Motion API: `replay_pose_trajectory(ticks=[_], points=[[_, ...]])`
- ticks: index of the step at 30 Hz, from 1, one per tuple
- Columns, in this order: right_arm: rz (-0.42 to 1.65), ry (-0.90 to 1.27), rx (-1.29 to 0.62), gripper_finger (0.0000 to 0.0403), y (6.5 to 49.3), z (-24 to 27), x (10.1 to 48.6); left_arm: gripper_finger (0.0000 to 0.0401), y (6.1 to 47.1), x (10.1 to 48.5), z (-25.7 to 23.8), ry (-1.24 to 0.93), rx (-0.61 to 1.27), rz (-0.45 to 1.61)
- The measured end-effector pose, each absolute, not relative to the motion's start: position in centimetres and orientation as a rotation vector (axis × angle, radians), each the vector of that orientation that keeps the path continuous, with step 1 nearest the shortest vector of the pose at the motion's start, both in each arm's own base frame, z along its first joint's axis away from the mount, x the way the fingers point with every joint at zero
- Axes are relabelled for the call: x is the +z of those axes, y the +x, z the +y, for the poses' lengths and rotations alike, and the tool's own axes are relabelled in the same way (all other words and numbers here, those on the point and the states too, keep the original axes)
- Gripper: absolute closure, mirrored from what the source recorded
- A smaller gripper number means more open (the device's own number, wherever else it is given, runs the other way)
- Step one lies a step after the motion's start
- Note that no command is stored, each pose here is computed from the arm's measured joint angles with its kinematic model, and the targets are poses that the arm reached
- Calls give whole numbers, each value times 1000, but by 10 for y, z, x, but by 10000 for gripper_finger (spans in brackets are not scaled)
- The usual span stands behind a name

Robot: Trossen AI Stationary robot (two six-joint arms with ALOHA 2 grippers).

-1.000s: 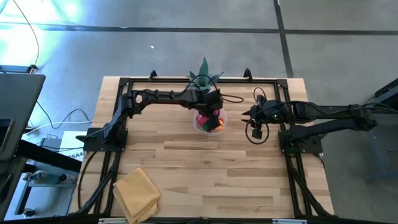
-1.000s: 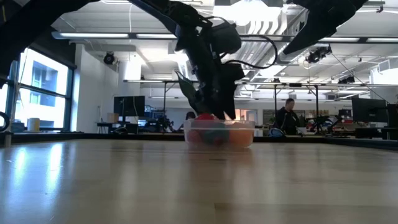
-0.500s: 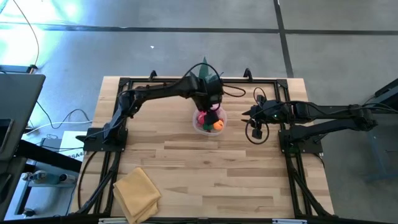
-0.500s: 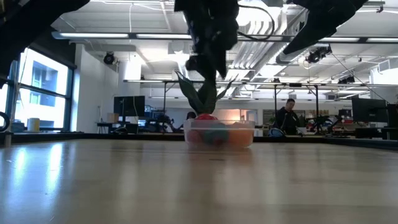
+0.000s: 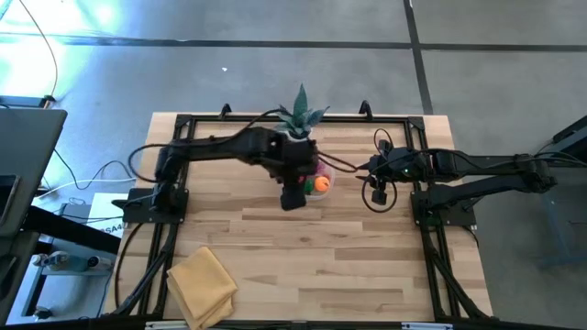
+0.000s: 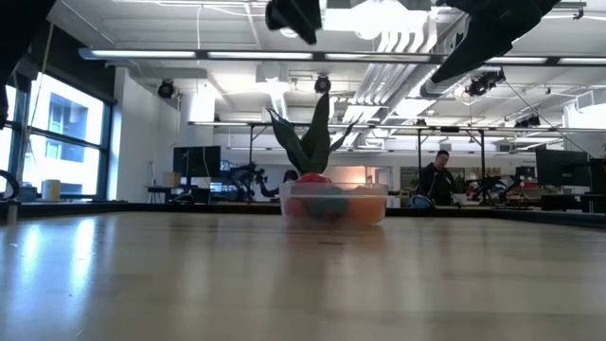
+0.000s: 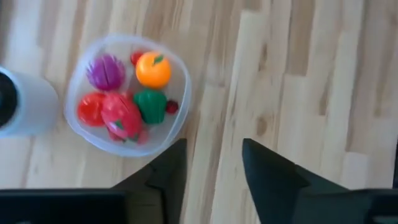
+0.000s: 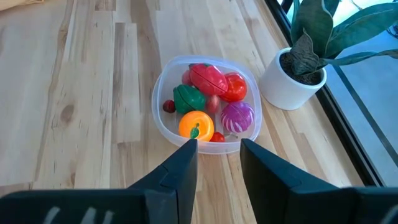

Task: Pick and placing Produce into tupperware
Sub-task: Return to Home Position

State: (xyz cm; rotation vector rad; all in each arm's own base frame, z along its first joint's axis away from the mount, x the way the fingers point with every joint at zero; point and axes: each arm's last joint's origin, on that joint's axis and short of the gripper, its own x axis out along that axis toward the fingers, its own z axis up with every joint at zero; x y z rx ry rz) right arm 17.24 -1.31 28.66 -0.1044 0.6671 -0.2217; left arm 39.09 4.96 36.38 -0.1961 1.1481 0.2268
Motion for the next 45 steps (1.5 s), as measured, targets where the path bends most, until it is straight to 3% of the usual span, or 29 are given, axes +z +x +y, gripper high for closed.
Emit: replay_pose_trajectory(ticks=[12, 19, 22, 29, 41, 45], points=[[667, -104, -222, 290, 172, -13, 287, 328, 343, 428, 34, -112, 205, 926], [667, -105, -221, 290, 172, -13, 287, 346, 277, 448, 30, -133, 292, 767], [667, -104, -221, 290, 172, -13, 287, 350, 250, 434, 27, -165, 284, 624], [668, -104, -221, 290, 172, -13, 287, 350, 201, 379, 16, -158, 50, 275], [669, -104, -221, 290, 172, -13, 286, 348, 97, 331, 7, -154, 19, -213], [667, -104, -221, 290, 172, -13, 287, 348, 74, 319, 5, -145, 11, -288]])
